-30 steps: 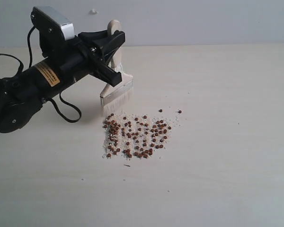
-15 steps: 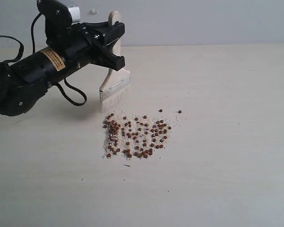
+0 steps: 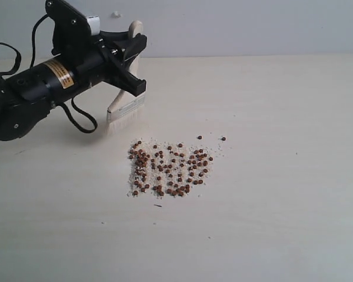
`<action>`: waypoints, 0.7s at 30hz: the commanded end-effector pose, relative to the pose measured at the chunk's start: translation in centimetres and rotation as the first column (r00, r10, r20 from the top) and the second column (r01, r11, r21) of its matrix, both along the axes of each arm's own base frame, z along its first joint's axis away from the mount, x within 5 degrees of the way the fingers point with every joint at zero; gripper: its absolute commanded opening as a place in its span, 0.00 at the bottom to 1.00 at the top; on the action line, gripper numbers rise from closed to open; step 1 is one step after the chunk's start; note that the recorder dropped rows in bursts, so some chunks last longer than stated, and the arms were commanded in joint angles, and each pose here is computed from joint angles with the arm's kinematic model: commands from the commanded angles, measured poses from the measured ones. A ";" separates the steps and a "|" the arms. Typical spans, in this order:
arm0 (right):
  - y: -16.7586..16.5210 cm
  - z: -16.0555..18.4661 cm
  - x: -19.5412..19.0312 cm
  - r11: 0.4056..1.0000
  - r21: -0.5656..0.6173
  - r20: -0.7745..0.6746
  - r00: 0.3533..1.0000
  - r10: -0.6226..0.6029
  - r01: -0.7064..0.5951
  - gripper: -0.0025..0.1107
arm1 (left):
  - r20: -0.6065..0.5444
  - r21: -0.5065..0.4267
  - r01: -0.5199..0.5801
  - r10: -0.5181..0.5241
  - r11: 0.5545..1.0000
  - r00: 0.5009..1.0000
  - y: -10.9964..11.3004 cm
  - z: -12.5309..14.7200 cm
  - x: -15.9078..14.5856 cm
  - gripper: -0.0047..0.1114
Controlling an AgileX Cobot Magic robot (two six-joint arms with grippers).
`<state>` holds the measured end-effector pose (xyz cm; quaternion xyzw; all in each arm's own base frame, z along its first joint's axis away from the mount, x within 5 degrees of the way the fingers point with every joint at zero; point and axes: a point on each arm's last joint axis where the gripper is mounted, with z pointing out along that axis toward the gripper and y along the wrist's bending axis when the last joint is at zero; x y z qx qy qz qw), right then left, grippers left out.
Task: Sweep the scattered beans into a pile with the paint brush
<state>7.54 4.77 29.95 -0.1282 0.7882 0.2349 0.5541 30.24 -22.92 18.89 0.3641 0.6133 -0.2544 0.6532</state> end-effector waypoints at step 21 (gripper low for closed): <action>0.0 -0.1 0.0 1.000 -0.002 0.004 1.000 0.003 -0.003 0.02 | -0.097 -0.001 0.178 -0.178 0.984 0.979 1.4 -2.7 -0.8 0.04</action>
